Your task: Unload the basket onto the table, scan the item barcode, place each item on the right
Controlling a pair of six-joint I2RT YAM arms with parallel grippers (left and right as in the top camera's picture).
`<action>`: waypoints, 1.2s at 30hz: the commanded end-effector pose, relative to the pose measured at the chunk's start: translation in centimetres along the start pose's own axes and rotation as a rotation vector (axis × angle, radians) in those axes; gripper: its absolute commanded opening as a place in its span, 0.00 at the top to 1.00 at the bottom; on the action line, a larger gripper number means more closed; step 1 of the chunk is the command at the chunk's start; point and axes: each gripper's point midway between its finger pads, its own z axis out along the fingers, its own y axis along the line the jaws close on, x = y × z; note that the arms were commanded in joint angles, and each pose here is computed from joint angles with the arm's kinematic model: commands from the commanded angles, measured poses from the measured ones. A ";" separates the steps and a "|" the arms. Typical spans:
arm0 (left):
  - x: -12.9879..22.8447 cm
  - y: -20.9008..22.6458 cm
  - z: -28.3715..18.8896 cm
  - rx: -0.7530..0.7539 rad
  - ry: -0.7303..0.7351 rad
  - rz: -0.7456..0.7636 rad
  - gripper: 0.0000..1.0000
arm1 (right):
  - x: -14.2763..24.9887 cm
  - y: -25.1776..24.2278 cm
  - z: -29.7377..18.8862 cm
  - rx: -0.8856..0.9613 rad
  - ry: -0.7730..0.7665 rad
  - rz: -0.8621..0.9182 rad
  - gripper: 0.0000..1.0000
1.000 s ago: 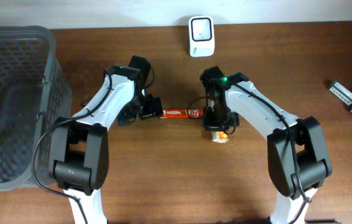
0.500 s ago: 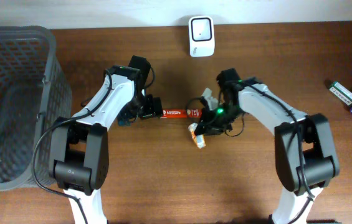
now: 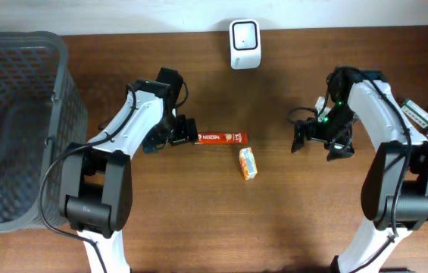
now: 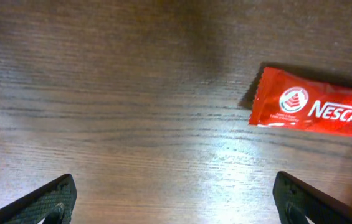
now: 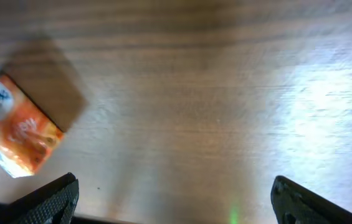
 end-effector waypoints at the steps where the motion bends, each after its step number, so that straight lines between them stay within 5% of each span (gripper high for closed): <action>1: -0.2 0.1 -0.6 -0.003 -0.019 -0.009 0.01 | -0.1 0.7 -0.5 -0.026 -0.008 -0.035 0.01; 5: -0.2 0.1 -0.6 -0.003 -0.019 -0.009 0.01 | 0.9 8.2 -0.5 -0.293 -0.005 -0.301 0.05; 7: -0.2 0.1 -0.6 -0.003 -0.019 -0.009 0.01 | 1.2 11.5 0.5 -0.281 -0.023 -0.403 0.21; 9: -0.2 0.1 -0.6 -0.003 -0.019 -0.009 0.01 | 1.8 15.0 1.7 -0.269 -0.033 -0.444 0.52; 12: -0.2 0.1 -0.6 -0.003 -0.019 -0.009 0.01 | 3.2 17.4 3.2 -0.191 -0.027 -0.504 0.69; 15: -0.2 0.1 -0.6 -0.003 -0.019 -0.009 0.01 | 1.8 15.8 3.9 -0.016 -0.088 -0.399 0.74; 18: -0.2 0.1 -0.6 -0.003 -0.019 -0.009 0.01 | 0.9 14.4 3.3 -0.012 -0.099 -0.354 0.56; 22: -0.2 0.1 -0.6 -0.003 -0.019 -0.009 0.01 | 2.7 14.9 5.3 -0.014 -0.045 -0.372 0.56; 26: -0.2 0.1 -0.6 -0.003 -0.019 -0.009 0.01 | 2.6 15.2 5.8 0.042 -0.073 -0.409 0.66; 28: -0.2 0.1 -0.6 -0.003 -0.019 -0.009 0.01 | 0.5 11.6 5.2 0.255 -0.171 -0.273 0.70; 32: -0.2 0.1 -0.6 -0.003 -0.019 -0.009 0.01 | -0.9 7.9 7.1 0.403 -0.260 -0.183 0.72; 36: -0.2 0.1 -0.6 -0.003 -0.019 -0.009 0.01 | 0.2 6.5 5.4 0.426 -0.199 -0.117 0.75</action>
